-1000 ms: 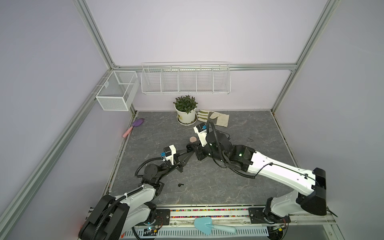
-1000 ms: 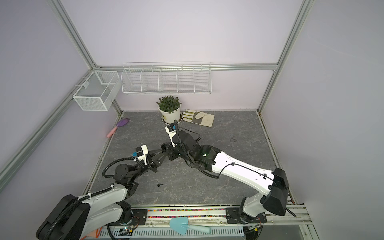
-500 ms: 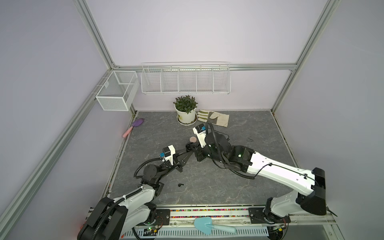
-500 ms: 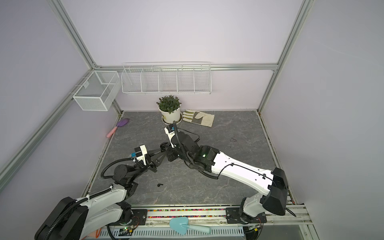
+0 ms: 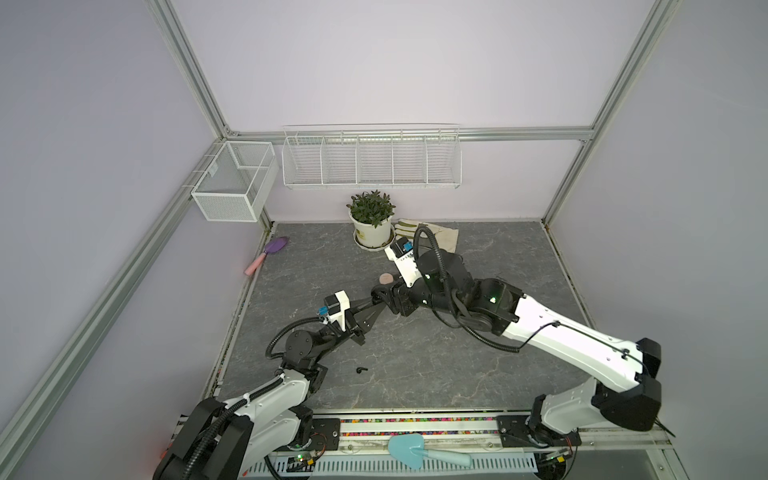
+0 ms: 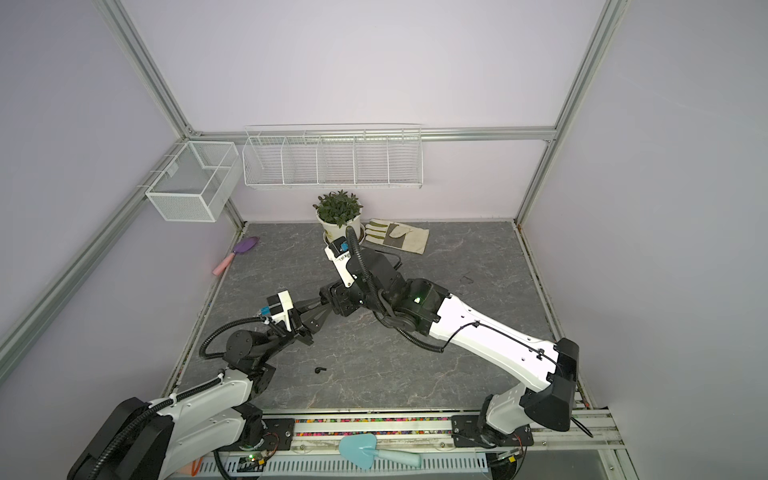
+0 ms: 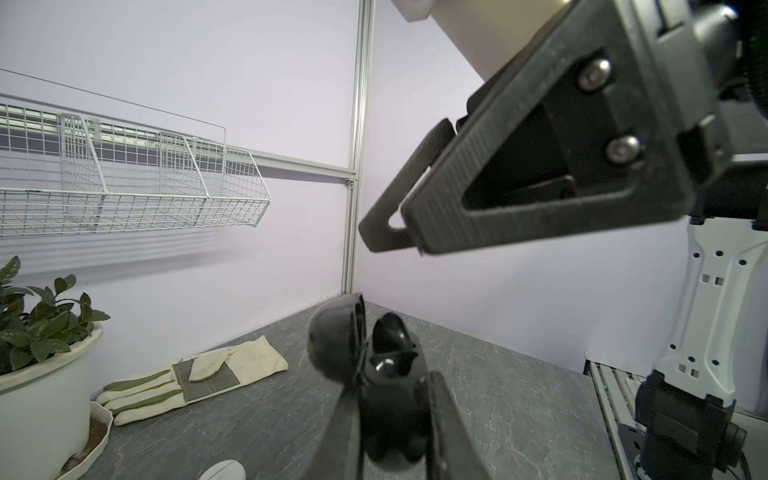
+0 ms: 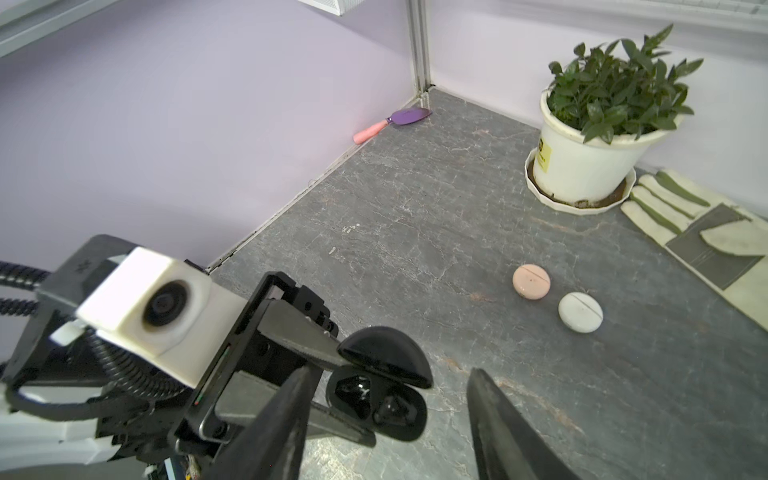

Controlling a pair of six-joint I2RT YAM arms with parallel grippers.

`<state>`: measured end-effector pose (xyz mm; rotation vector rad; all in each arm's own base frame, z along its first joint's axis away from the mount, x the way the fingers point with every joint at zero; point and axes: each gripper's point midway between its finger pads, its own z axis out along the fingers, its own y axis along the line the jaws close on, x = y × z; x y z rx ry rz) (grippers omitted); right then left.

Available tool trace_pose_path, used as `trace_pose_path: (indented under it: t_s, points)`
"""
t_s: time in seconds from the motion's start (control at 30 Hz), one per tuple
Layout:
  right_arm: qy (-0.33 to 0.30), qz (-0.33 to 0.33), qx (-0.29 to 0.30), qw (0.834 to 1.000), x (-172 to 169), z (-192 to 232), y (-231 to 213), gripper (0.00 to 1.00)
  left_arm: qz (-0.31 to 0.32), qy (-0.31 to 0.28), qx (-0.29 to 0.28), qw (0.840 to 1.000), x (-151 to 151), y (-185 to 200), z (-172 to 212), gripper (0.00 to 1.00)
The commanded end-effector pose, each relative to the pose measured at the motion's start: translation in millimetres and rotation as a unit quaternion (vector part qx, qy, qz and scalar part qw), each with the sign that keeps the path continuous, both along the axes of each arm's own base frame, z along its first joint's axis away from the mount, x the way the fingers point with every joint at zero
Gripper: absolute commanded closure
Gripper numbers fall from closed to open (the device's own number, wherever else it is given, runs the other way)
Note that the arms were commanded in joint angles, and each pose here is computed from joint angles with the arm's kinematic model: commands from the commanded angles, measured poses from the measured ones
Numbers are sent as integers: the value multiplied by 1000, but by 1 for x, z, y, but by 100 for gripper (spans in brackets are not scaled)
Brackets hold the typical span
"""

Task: Insert the wireless bluetooth earbuds into the charging case
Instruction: 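Open the right gripper to release the earbud into the case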

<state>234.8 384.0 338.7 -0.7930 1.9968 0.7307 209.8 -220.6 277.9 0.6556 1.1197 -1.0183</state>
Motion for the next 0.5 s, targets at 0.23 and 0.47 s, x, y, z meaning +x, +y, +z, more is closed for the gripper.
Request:
trace_pose_path:
  t_s: [0.23, 0.47]
  points:
    - [68, 159, -14, 985, -22, -19, -6, 41, -21, -11, 8, 1000, -11, -3, 3, 100]
    - [77, 153, -5, 985, -17, -25, -6, 44, -17, -9, 10, 1000, -9, -2, 2, 100]
